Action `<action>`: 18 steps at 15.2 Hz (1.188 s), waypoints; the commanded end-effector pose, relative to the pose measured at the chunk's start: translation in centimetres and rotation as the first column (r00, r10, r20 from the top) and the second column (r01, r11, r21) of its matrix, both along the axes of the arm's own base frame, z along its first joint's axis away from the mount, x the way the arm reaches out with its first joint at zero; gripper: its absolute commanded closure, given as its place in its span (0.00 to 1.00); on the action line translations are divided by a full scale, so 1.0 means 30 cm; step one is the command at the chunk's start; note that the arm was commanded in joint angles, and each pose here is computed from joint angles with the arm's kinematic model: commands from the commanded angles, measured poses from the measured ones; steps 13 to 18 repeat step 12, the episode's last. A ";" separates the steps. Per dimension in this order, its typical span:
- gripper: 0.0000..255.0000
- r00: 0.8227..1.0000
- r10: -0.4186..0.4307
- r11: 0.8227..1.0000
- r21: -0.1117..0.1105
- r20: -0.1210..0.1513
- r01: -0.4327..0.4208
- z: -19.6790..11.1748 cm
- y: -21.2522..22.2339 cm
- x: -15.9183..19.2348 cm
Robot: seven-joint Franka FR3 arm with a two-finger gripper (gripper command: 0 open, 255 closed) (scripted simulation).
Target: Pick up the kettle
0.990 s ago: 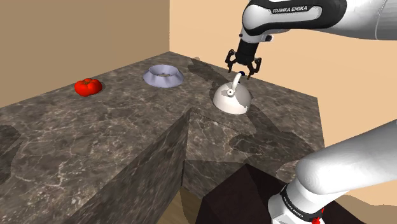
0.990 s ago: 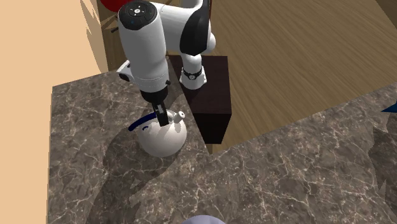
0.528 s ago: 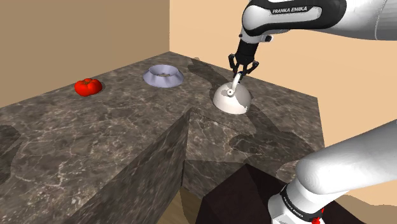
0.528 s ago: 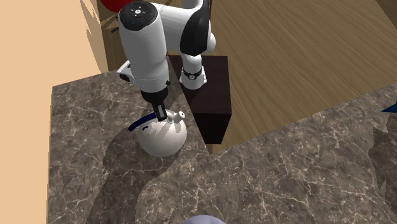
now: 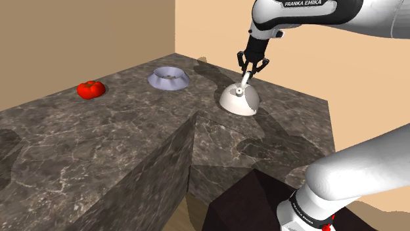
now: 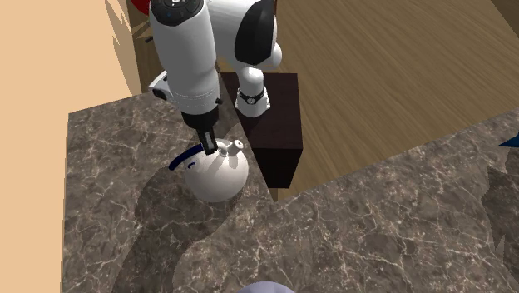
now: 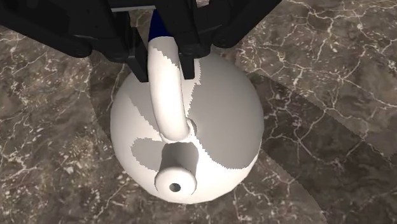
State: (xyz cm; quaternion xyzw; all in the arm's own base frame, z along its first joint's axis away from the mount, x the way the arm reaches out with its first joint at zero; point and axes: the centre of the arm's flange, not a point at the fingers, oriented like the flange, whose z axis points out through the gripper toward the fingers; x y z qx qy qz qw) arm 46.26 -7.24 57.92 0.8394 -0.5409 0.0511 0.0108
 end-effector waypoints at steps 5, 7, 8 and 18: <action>1.00 1.000 0.000 1.000 -0.001 0.002 0.000 0.109 -0.002 0.003; 1.00 1.000 0.000 1.000 -0.001 0.002 0.000 0.144 -0.002 0.003; 1.00 1.000 0.000 1.000 -0.001 0.002 0.000 0.162 -0.002 0.003; 1.00 1.000 0.000 1.000 -0.001 0.002 0.000 0.199 -0.002 0.003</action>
